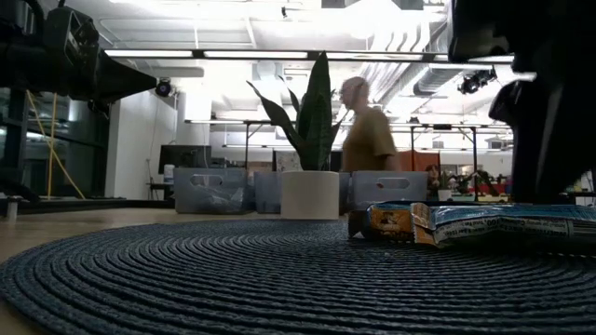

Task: Pick and place Granola Bars by type
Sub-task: Put the orange granola bar into the right black bin

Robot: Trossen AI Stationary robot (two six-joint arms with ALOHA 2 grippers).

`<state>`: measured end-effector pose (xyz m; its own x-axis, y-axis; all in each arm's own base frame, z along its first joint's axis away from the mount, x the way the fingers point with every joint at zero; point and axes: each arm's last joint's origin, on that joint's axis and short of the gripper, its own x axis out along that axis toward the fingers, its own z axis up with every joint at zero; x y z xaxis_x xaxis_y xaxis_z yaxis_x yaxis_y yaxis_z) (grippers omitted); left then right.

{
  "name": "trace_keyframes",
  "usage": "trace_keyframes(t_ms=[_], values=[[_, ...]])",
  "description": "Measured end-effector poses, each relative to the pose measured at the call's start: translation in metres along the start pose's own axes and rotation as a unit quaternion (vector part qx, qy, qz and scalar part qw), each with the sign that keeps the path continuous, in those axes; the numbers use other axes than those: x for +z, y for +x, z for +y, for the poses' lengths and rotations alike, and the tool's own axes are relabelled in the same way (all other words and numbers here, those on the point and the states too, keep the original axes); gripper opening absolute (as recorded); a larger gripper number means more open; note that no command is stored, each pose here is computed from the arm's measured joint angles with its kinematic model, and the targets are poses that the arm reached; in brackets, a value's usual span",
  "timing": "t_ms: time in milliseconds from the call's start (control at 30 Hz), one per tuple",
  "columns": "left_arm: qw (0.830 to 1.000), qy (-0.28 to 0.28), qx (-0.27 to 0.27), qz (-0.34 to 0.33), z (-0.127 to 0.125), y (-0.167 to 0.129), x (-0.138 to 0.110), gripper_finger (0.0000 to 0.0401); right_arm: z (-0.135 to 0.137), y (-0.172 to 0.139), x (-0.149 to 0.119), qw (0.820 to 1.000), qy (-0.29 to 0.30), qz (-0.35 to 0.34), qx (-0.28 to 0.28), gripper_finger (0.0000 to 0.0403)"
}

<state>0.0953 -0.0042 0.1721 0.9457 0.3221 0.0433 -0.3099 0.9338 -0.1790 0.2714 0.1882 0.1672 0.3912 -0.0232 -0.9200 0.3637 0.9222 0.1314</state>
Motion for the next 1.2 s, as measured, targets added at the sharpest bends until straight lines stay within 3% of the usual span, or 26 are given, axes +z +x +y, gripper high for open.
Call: trace_keyframes(t_ms=[800,1200], values=[[1.000,0.000,0.000,0.000,0.000,0.000,0.000,0.0001,0.007,0.031,-0.006,0.999,0.032,0.024,0.001,0.0217],[1.000,0.000,0.000,0.000,0.000,0.000,0.000,0.0001,0.007,0.033,-0.004,0.999,0.044,0.031,0.005,0.0168]])
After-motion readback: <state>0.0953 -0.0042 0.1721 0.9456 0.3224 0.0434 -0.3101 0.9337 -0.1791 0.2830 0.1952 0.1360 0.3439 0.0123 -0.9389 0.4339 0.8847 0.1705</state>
